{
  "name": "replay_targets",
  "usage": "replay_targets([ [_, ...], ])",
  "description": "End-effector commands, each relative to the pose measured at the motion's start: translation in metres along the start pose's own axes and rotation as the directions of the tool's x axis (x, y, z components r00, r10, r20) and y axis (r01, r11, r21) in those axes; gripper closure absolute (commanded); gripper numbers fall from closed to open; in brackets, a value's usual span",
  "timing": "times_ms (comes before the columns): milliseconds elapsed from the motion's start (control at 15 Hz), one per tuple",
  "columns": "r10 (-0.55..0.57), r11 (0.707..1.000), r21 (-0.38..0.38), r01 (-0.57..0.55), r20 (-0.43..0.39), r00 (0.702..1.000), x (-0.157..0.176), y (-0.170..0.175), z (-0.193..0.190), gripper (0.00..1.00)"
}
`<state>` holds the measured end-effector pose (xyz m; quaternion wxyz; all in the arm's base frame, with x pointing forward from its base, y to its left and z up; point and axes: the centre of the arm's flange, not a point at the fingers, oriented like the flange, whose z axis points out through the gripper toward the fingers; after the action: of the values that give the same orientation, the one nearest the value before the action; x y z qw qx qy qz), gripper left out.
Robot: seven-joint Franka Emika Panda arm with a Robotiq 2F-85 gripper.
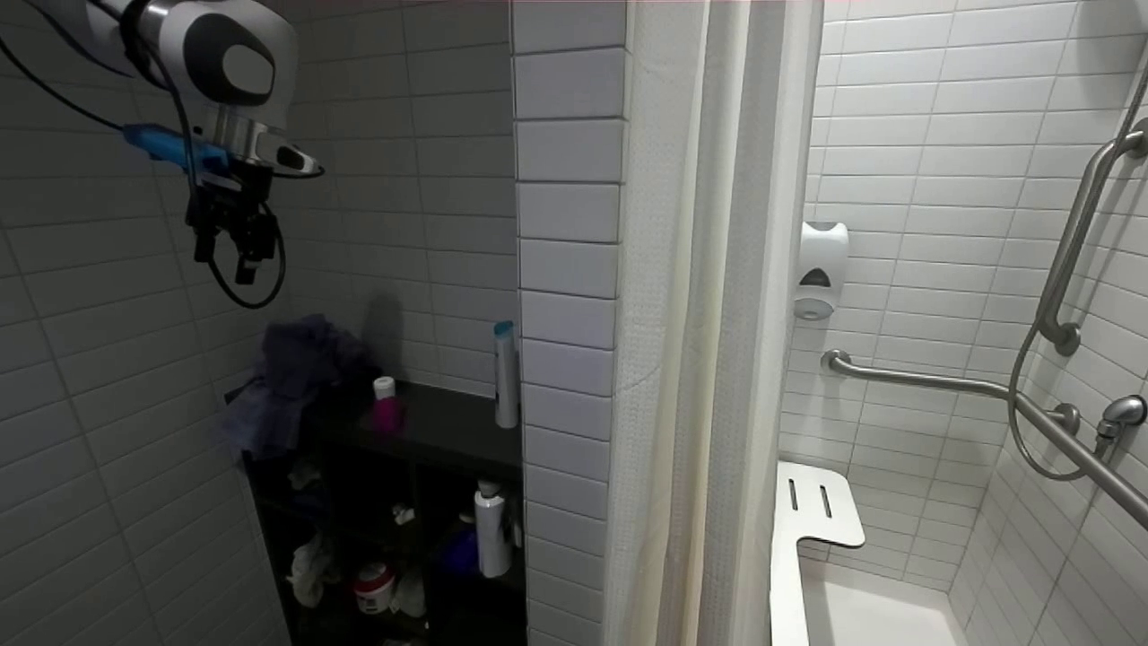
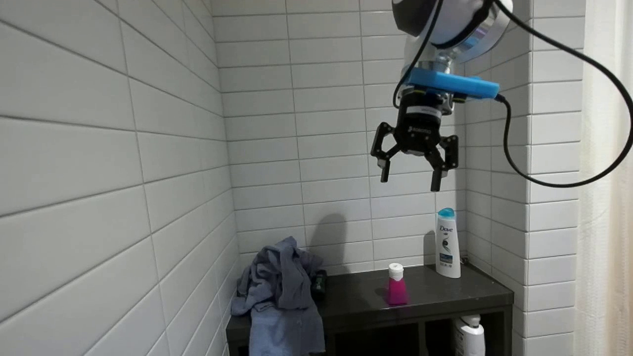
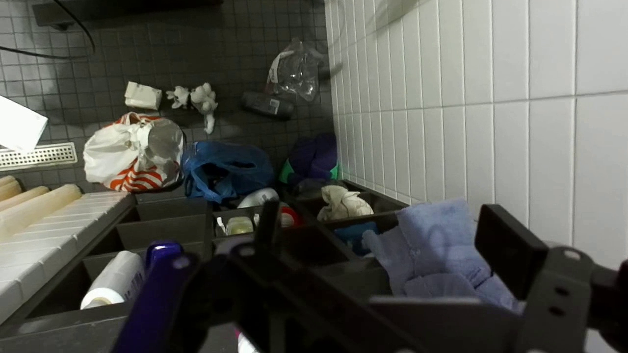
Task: Drop the purple bottle to the floor
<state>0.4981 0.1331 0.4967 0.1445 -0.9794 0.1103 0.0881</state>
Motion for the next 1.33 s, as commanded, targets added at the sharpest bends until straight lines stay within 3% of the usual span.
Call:
replay_targets([
  [0,0.023,1.000,-0.001,-0.023,-0.042,0.999,0.009,0.009,0.016,0.00],
  [200,0.059,0.998,-0.017,-0.060,-0.064,0.996,0.017,0.019,0.027,0.00],
  [467,0.181,0.967,-0.143,-0.212,-0.205,0.962,0.022,0.027,0.040,0.00],
  [867,0.237,0.856,-0.373,-0.357,-0.330,0.913,0.024,0.012,0.083,0.00],
  [1267,0.223,0.738,-0.548,-0.394,-0.354,0.908,0.027,-0.008,0.125,0.00],
])
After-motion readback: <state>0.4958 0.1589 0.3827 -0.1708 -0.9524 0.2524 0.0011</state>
